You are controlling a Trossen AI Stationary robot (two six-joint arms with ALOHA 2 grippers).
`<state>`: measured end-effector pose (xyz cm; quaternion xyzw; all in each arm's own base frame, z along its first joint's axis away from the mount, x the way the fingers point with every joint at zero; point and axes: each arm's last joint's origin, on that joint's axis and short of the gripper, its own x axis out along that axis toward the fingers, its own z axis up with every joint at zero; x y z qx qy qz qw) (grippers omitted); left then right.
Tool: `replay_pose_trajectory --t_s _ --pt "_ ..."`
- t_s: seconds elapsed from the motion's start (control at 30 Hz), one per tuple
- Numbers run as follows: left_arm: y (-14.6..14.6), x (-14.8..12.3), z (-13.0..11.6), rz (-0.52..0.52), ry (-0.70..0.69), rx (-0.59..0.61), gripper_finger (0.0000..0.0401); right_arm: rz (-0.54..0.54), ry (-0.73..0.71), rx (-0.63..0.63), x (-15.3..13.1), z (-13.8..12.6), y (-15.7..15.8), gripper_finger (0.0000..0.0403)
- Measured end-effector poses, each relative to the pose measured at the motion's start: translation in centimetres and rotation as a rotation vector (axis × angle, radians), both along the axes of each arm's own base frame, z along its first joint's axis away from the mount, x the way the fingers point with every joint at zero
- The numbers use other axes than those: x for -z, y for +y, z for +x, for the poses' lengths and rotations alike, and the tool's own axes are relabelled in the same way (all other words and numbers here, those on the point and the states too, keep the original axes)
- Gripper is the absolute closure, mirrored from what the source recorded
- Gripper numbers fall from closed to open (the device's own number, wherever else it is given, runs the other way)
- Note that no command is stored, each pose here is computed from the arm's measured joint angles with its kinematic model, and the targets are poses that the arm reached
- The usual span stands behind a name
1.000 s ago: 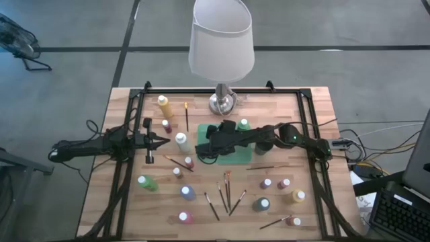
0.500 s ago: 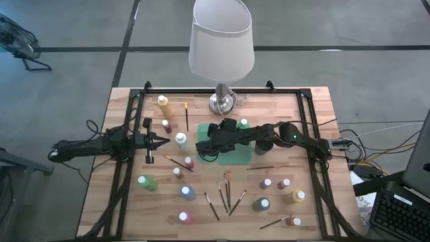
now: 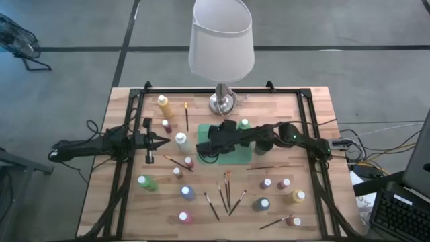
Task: Pick & Place Paint Supplies
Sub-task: Put the orange paint bottle into the green bin
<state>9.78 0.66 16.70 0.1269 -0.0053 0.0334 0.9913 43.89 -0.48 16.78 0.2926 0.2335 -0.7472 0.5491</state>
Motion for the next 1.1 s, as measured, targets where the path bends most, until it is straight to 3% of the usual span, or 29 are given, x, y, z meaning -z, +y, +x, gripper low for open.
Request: replay_pose_trajectory --t_s 0.47,0.87,1.1 --pt "0.0 0.0 0.0 0.0 0.0 0.0 0.0385 -0.064 -0.01 -0.052 -1.7 -0.2 -0.1 0.0256" --pt "0.0 0.0 0.0 0.0 0.0 0.0 0.0385 -0.043 0.024 -0.074 -1.6 -0.4 -0.1 0.0284" --pt "0.0 0.0 0.0 0.0 0.0 0.0 0.0385 -0.04 0.029 -0.076 -1.6 -0.4 -0.1 0.0267"
